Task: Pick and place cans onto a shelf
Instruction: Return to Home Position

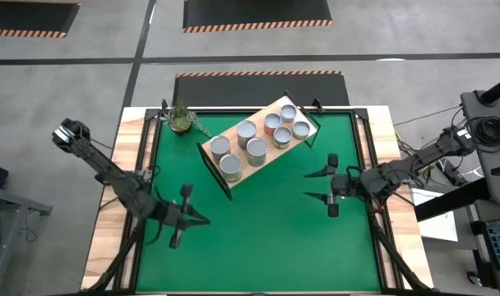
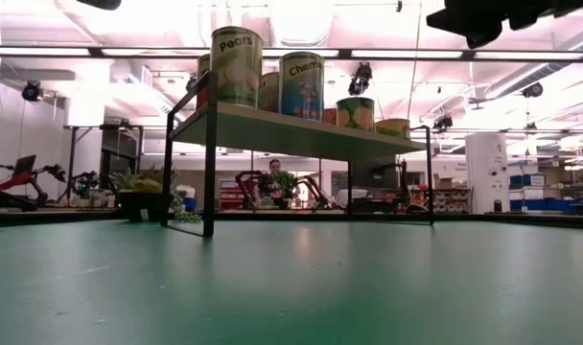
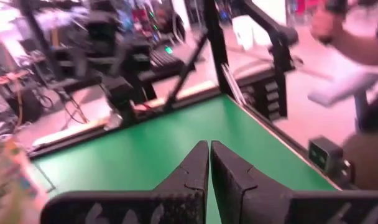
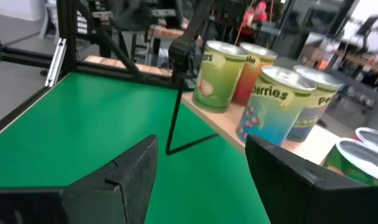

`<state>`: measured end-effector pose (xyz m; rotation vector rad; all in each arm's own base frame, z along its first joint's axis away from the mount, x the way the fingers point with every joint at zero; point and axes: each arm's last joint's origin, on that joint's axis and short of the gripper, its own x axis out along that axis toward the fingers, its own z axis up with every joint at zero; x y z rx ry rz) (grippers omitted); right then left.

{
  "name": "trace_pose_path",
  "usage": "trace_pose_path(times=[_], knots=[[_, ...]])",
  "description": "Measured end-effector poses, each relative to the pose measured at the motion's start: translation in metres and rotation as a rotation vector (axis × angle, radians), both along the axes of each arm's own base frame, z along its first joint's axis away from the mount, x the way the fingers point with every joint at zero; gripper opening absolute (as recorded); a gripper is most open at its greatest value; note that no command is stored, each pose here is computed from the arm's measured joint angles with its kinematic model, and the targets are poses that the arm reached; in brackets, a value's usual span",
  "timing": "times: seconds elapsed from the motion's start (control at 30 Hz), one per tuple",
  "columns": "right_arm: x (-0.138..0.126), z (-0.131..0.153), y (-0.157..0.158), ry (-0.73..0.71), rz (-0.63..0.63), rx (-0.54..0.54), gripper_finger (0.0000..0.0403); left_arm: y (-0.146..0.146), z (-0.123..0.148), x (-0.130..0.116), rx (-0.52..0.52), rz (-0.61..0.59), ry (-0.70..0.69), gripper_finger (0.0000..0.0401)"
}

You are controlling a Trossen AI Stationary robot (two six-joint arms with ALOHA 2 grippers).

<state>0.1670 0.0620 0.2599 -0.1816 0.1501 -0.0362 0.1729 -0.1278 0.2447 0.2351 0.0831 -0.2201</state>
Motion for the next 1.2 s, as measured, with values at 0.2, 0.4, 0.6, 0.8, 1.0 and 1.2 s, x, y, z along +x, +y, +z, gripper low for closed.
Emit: trace_pose_path(times=[0.2,0.4,0.6,0.8,1.0,1.2], knots=[[-0.007,-0.006,-0.008,-0.079,-0.018,-0.037,0.0228,0.03,-0.006,-0.017,-0.058,0.065,-0.085,0.0],[-0.016,-0.008,-0.019,-0.109,-0.03,-0.063,0.0228,0.05,-0.017,-0.025,-0.07,0.135,-0.106,0.0],[-0.031,-0.019,-0.026,-0.143,-0.035,-0.053,0.0228,0.061,-0.03,-0.035,-0.078,0.158,-0.113,0.0],[-0.05,-0.03,-0.033,-0.221,-0.04,-0.021,0.0228,0.067,-0.04,-0.045,-0.094,0.157,-0.13,0.0],[-0.061,-0.042,-0.037,-0.262,-0.042,-0.042,0.0228,0.072,-0.054,-0.053,-0.133,0.158,-0.144,0.0],[-0.067,-0.052,-0.039,-0.285,-0.053,-0.082,0.0228,0.076,-0.068,-0.06,-0.172,0.158,-0.165,0.0]])
